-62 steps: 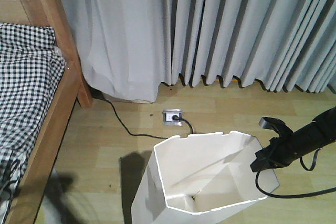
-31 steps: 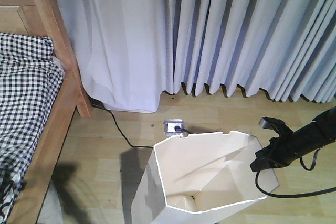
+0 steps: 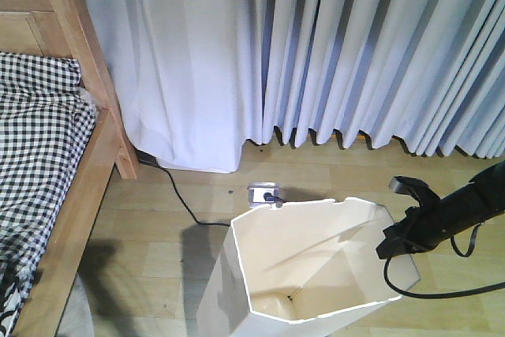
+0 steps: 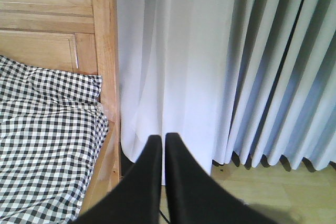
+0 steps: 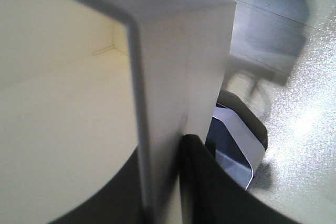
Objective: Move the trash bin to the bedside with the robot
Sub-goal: 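Drive closer to the bedside and curtains, bin held in right gripper, then lower the bin to the floor beside the bed with the right gripper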
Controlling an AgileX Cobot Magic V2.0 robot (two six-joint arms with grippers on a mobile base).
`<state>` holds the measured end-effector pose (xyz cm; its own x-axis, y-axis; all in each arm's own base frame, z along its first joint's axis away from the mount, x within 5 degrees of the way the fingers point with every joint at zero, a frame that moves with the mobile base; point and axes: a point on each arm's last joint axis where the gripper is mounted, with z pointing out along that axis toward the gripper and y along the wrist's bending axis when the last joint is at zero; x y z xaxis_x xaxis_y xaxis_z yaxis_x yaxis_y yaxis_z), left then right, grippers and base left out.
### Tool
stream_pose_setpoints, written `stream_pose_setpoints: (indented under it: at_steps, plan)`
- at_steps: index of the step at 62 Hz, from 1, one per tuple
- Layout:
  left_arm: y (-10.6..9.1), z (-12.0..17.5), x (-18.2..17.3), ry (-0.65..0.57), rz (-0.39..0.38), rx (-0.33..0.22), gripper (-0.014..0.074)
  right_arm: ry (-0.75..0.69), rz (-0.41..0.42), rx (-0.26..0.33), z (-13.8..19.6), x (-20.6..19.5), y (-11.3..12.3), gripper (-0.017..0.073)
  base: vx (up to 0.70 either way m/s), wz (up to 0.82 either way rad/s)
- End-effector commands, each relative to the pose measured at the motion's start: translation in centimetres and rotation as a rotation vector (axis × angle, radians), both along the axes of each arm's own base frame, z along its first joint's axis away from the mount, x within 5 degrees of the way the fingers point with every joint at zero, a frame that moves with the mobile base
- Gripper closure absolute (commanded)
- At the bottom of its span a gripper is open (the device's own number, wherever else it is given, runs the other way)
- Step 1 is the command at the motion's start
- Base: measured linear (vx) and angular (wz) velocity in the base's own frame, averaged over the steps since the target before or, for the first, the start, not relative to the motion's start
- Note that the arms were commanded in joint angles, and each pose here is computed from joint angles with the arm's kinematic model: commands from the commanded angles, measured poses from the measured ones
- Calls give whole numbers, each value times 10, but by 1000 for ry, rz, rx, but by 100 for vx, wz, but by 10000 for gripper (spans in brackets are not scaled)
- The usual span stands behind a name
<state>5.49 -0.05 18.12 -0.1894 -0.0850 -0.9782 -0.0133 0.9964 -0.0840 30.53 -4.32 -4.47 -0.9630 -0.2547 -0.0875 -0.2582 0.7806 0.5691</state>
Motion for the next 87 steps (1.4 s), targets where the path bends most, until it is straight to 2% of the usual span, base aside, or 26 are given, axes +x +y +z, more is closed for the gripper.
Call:
stream_pose_setpoints:
  at_steps: [1, 22, 30, 38, 43, 47, 53, 59, 65, 68, 73, 87]
  plan:
    - [0, 3, 0, -72, 4, -10, 599, 6, 2, 213, 37, 6, 11, 564, 0, 0]
    - [0, 3, 0, -72, 4, -10, 599, -12, 7, 208, 37, 7, 11, 564, 0, 0]
    - [0, 3, 0, -72, 4, -10, 599, -72, 64, 199, 36, 8, 10, 564, 0, 0]
    - [0, 3, 0, -72, 4, -10, 599, -100, 94, 203, 36, 8, 10, 564, 0, 0]
    - [0, 3, 0, -72, 4, -10, 599, -124, 107, 185, 35, 9, 9, 564, 0, 0]
    - [0, 3, 0, -72, 4, -10, 599, -137, 70, 171, 34, 12, 9, 564, 0, 0]
    - [0, 3, 0, -72, 4, -10, 599, -164, -36, 147, 33, 20, 7, 564, 0, -1]
    - [0, 3, 0, -72, 4, -10, 599, -203, -170, 74, 29, 31, 2, 564, 0, -1]
    - [0, 3, 0, -72, 4, -10, 599, -238, -258, -1, 23, 37, -5, 564, 0, 0]
    - [0, 3, 0, -72, 4, -10, 599, -251, -276, -23, 18, 38, -6, 564, 0, 0]
    - [0, 3, 0, -72, 4, -10, 599, -277, -258, -39, 9, 40, -8, 564, 0, 0]
    - [0, 3, 0, -72, 4, -10, 599, -264, -291, -11, -17, 58, -11, 562, 0, 0]
